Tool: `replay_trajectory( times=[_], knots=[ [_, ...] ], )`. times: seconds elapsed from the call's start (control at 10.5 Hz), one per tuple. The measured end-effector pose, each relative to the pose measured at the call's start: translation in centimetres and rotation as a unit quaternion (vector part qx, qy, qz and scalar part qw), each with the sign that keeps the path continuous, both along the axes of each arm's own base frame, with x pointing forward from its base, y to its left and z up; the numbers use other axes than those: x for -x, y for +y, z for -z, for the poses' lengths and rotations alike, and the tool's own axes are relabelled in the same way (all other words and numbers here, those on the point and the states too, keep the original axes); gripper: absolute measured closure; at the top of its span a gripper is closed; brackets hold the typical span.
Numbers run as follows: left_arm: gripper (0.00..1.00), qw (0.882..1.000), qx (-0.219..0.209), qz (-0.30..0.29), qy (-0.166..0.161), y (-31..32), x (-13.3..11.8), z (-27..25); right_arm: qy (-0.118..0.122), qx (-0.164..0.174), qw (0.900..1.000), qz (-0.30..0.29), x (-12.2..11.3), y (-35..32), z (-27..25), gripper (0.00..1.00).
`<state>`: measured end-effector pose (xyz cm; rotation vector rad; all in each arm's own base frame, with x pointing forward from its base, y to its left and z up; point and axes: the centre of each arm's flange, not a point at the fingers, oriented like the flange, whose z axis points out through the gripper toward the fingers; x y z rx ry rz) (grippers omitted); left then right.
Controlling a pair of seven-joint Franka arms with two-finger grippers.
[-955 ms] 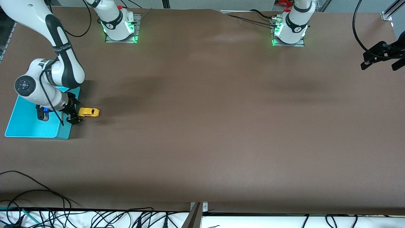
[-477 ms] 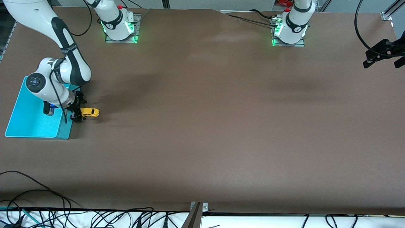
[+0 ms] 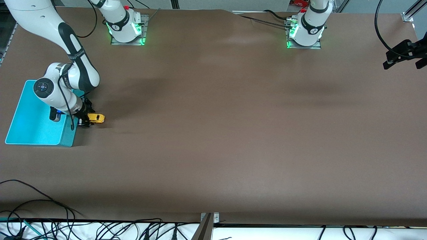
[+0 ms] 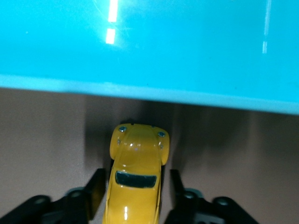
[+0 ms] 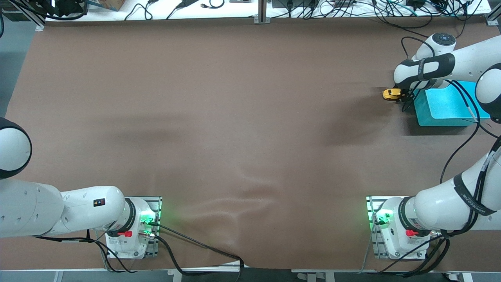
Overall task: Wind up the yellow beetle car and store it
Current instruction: 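Close the right gripper on the yellow car, then lift the car with the right gripper into the teal bin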
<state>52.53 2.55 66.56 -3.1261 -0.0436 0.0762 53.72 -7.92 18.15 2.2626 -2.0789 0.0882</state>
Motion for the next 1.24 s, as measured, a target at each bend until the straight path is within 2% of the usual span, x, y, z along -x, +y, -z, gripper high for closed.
replay_trajectory(
  times=[0.1,0.29,0.57,0.67,0.95,1.15,1.24],
  knots=[
    [0.0,1.0,0.0,0.0,0.001,-0.1,0.0,0.0,-0.003,0.0,1.0,0.0,-0.1,0.1,-0.1,0.54],
    [0.0,1.0,0.0,0.004,0.002,-0.4,0.0,0.1,-0.004,-0.001,1.0,0.0,-0.2,0.4,-0.2,0.54],
    [0.0,1.0,0.002,0.011,0.012,-1.1,0.2,0.2,-0.019,-0.004,1.0,0.003,-1.1,2.0,-2.0,0.54],
    [0.0,1.0,0.003,0.013,0.012,-1.3,0.2,0.3,-0.014,-0.005,1.0,0.003,-1.5,2.3,-3.2,0.54],
    [0.0,1.0,0.003,0.017,0.013,-1.8,0.1,0.3,0.037,-0.004,0.999,-0.008,-4.0,2.3,-9.1,0.54],
    [0.0,1.0,0.003,0.018,0.013,-1.8,0.1,0.3,0.069,-0.006,0.995,-0.076,-5.6,1.3,-13.3,0.54],
    [0.0,1.0,0.003,0.018,0.013,-1.8,0.1,0.3,0.077,-0.004,0.99,-0.12,-5.9,-0.2,-14.3,0.54]
  ],
)
